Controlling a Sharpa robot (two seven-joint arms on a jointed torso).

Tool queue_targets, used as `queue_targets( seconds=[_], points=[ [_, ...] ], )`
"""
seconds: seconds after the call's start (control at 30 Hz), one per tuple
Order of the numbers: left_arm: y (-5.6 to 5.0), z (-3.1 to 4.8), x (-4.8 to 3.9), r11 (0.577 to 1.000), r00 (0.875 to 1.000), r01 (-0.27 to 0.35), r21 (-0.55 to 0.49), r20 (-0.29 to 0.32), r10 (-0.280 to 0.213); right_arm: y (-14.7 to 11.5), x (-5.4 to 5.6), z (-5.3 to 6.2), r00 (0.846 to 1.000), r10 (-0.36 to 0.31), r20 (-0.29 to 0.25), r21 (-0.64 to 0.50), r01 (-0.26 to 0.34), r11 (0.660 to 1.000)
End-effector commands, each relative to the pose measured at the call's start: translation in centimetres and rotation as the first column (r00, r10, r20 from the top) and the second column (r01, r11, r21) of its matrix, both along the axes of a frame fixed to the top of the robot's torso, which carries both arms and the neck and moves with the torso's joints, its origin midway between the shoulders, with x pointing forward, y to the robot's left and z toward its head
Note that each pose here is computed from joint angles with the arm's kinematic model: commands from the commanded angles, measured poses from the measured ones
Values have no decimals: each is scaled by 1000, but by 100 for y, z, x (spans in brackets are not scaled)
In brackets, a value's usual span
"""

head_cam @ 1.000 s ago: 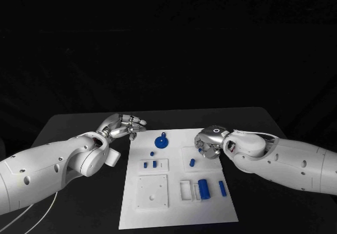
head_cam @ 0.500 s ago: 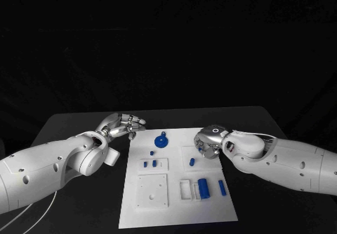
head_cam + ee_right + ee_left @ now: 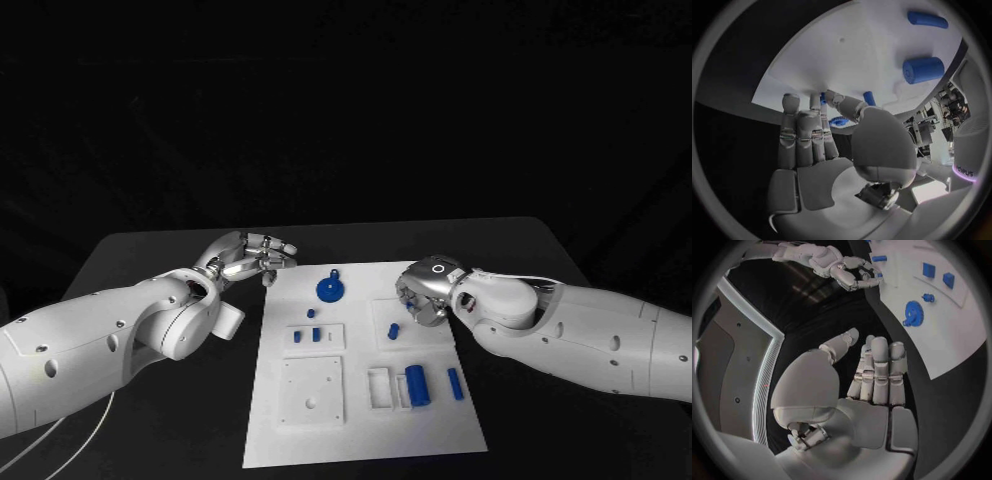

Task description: Assemble the parts on the task board

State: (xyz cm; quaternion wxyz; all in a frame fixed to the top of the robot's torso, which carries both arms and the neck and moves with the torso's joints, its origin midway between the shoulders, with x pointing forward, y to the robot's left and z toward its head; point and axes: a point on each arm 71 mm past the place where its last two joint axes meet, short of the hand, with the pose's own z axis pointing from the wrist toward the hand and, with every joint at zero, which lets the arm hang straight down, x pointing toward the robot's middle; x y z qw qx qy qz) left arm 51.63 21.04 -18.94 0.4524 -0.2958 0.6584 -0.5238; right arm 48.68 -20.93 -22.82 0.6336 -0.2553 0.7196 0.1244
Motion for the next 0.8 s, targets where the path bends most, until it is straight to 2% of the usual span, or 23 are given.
queue_targets(
  seconds=[0.03, 0.4, 0.8],
  points=[
    [-16, 7, -1, 1000, 1000, 11, -10, -4, -11, 29, -29, -39, 1000, 11, 7, -29, -10, 1000],
    [18, 4, 23, 1000, 1000, -2, -7, 2, 2, 32, -82, 26, 999, 25, 33, 0, -25, 1000],
    [57, -4, 55, 1000, 1000, -17, -5, 2, 17, 80, -78, 211, 997, 40, 69, 53, -44, 998]
  ],
)
